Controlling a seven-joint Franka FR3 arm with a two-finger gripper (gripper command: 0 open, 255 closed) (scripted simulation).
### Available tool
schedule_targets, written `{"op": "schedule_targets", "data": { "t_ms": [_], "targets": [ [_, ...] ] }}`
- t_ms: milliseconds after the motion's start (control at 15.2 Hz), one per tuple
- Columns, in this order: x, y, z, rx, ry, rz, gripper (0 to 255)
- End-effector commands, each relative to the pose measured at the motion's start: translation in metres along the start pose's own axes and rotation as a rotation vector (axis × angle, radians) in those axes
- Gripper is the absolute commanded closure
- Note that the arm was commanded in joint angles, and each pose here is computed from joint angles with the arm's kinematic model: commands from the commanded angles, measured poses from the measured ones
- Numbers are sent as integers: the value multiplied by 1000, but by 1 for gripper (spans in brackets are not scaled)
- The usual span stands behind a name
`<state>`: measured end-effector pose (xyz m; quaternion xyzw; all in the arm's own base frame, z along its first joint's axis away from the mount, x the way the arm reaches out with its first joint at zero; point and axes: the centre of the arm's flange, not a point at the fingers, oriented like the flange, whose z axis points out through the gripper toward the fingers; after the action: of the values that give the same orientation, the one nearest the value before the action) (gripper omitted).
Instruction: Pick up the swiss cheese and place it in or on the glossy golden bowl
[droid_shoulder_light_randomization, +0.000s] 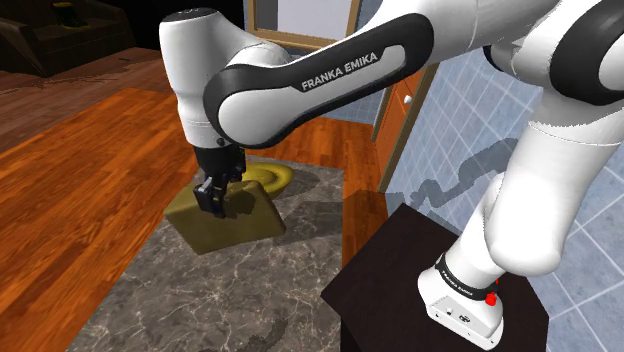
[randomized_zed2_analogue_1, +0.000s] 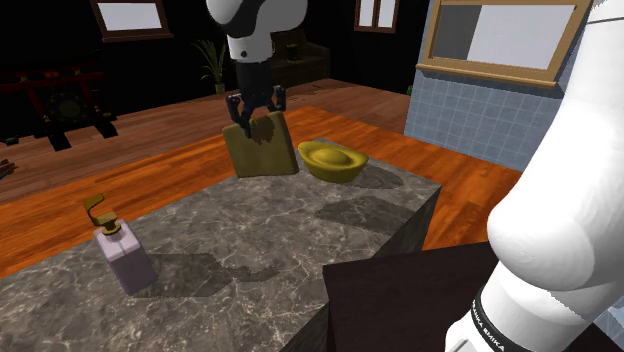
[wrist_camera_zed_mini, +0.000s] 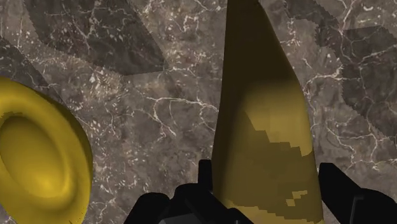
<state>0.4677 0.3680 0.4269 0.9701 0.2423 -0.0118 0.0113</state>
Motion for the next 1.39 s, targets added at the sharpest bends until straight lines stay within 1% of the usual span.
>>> {"op": "schedule_targets", "data": {
  "t_ms": [0, 1320],
  "targets": [
    [3, 25, -5, 0, 3, -1, 255],
    [62, 281, -35, 0, 3, -1, 255]
  ]
}}
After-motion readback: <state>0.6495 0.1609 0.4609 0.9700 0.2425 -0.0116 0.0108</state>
